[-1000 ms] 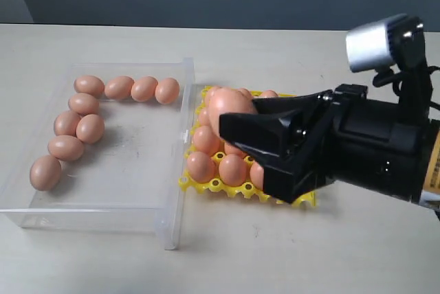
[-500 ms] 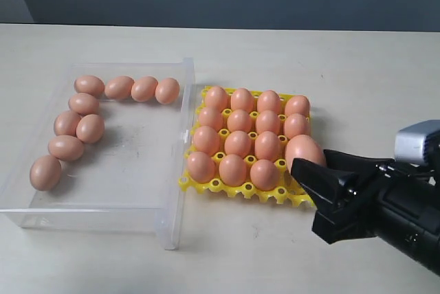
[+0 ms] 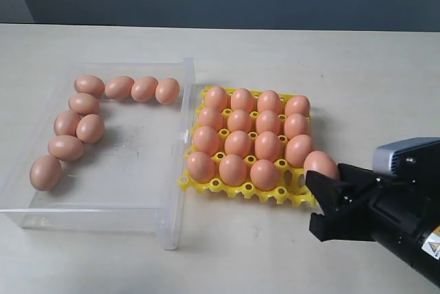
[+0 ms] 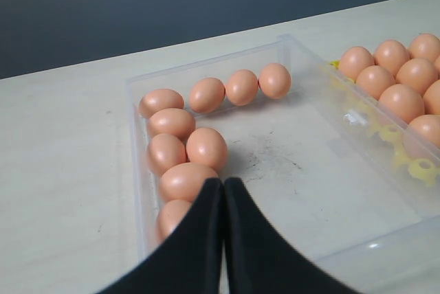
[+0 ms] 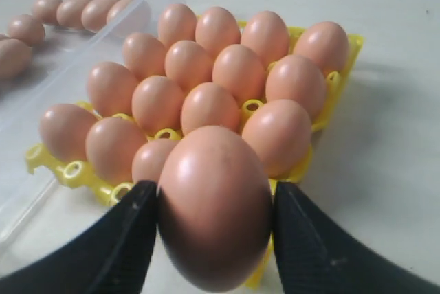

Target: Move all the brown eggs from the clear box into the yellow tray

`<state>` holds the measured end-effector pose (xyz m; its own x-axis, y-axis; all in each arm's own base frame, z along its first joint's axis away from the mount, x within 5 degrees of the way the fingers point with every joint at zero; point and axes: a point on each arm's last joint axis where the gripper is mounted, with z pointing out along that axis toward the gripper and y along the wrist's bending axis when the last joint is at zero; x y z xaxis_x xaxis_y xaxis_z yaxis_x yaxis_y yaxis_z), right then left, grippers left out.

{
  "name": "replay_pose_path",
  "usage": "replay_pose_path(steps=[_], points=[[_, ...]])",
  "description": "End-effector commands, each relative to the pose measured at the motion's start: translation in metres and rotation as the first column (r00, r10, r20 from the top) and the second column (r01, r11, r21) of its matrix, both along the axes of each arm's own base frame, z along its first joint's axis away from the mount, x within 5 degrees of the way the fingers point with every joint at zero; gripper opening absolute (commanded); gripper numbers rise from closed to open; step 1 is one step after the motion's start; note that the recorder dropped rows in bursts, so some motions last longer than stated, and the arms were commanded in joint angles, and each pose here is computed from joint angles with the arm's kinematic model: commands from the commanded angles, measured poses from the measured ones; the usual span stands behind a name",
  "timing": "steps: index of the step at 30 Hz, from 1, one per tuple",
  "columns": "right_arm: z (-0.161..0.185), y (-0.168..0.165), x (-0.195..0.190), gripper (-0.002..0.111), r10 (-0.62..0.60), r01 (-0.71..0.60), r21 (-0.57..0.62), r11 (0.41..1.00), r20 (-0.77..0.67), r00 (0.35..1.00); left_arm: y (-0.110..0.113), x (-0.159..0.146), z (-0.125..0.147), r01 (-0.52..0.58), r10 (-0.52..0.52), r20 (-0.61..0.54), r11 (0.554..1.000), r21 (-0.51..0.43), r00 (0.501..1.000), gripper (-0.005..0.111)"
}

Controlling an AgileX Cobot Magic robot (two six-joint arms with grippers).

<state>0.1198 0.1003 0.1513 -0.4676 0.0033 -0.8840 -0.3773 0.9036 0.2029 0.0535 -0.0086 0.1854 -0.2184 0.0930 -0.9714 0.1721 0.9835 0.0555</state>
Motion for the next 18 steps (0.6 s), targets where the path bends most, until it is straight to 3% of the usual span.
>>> replay_pose_path(steps=[1, 18], points=[[-0.004, 0.006, 0.011, -0.001, 0.011, -0.01, -0.055, 0.998, 0.028, 1.0, 0.0, 0.0, 0.0, 0.001, -0.001, 0.011, 1.0, -0.004, 1.0, 0.0], [-0.036, 0.023, 0.045, -0.001, 0.007, -0.009, -0.132, 0.991, -0.02, 1.0, 0.0, 0.0, 0.0, 0.001, -0.001, 0.011, 1.0, -0.004, 1.0, 0.0]])
